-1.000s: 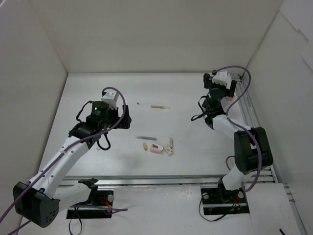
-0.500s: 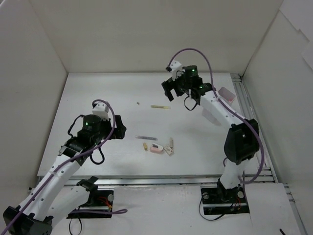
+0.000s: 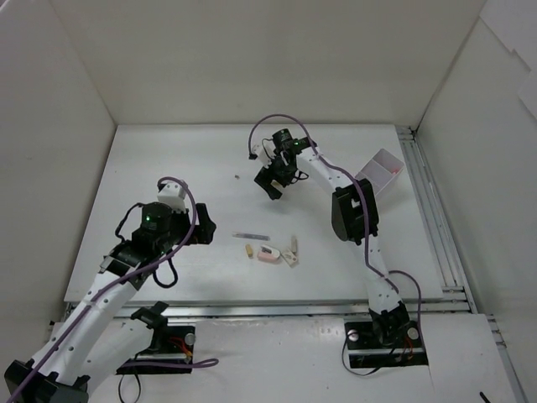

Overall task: Sort the stationery into containers
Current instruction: Pick up the pen from the center of the board.

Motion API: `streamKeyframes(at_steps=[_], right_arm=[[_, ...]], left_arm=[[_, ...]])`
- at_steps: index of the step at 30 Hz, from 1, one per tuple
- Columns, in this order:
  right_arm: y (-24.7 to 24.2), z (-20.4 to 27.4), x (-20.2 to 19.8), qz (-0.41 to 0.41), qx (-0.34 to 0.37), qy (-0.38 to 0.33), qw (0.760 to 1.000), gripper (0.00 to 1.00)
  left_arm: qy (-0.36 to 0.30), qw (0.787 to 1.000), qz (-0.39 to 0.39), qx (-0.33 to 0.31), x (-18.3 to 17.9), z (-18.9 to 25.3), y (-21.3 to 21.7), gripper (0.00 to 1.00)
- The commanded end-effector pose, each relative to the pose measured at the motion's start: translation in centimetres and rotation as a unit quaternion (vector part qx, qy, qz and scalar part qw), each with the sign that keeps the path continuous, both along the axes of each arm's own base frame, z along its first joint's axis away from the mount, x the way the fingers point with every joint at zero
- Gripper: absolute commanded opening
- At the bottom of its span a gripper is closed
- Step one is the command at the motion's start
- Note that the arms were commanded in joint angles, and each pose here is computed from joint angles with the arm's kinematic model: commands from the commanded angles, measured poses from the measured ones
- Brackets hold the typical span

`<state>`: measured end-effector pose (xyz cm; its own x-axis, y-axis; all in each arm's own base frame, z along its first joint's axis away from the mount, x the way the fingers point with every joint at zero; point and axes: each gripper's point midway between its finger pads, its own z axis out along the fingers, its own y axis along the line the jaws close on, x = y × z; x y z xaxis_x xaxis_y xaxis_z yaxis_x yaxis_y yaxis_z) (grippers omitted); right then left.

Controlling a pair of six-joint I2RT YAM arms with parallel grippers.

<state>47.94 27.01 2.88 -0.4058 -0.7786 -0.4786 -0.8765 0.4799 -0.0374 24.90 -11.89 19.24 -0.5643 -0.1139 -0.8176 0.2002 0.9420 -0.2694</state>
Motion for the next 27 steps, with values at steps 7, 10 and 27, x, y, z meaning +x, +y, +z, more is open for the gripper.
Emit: streamKeyframes(at_steps=[7, 10, 27], right_arm=[[1.0, 1.3, 0.4, 0.013, 0.007, 0.010, 1.000, 0.98], [1.6, 1.1, 0.0, 0.021, 0.021, 0.021, 0.999, 0.98], [3.6, -0.3, -2.1, -0.048, 0.000, 0.050, 0.998, 0.40]], left_arm=[[-0.026, 0.999, 0.009, -0.018, 1.3, 1.5, -0.2, 1.00], [-0.023, 1.000, 0.008, -0.017, 1.6, 1.4, -0.4, 1.00], [-0.034, 0.999, 0.012, -0.014, 1.9, 2.8, -0.2, 1.00]])
